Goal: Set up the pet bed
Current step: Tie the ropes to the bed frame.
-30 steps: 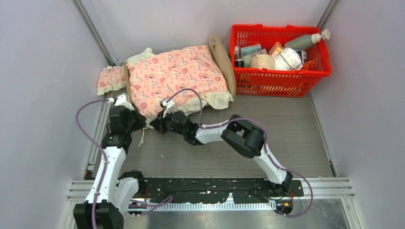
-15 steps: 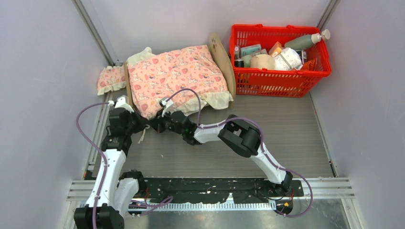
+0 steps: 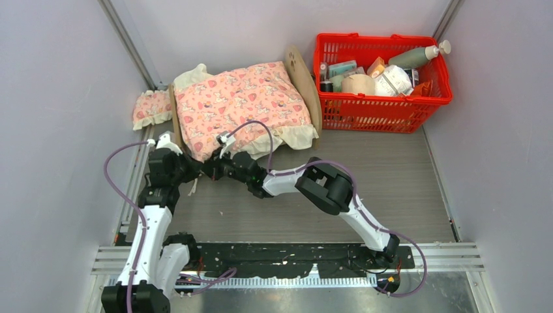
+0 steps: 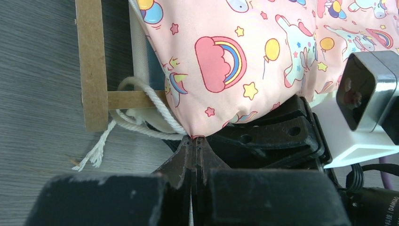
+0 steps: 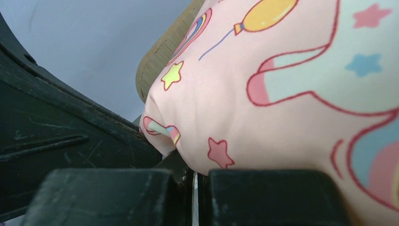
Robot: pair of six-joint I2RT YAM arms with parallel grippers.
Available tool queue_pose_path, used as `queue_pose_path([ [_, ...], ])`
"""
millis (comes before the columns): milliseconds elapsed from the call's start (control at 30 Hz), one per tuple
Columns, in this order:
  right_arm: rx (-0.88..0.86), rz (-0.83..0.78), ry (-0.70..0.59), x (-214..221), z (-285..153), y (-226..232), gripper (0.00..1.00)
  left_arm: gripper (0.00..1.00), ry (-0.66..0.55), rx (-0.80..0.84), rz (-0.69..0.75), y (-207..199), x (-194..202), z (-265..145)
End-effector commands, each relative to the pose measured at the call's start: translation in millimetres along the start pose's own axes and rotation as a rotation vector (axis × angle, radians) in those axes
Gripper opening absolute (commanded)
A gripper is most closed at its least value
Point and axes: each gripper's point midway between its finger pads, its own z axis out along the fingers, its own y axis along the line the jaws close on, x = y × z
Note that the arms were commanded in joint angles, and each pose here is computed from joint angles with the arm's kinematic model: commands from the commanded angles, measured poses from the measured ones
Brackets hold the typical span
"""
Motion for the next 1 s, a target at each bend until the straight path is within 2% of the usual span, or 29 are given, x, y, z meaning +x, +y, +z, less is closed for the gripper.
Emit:
queue_pose_path([
  [0,-0.131,0.041,-0.104,-30.2,9.1,34.2,0.05,0.0,0.028,0.061,-0.033,-10.9,8.0,-3.3],
  [200,-0.188,0.152,-0.142,-32.1,6.4,38.5,0.05,0.0,0.017,0.061,-0.043,-9.9,10.3,-7.0],
  [633,-0.366,0.145,-0.242,-51.6,-4.7,49.6,0.05,0.01,0.023,0.082,-0.059,-14.7,10.3,-7.9],
  [800,-0.39,0.142,-0.247,-52.2,-6.9,47.8,0.05,0.25,0.022,0.066,-0.012,-15.8,3.2,-17.3],
  [900,-0.404,0.133,-0.249,-52.1,-8.0,49.3,0.05,0.3,-0.011,0.004,0.029,-7.9,-7.3,-27.8],
  [967,-0.413,0.131,-0.255,-53.3,-9.0,50.9,0.05,0.29,-0.031,-0.074,0.05,2.8,-14.9,-36.9],
])
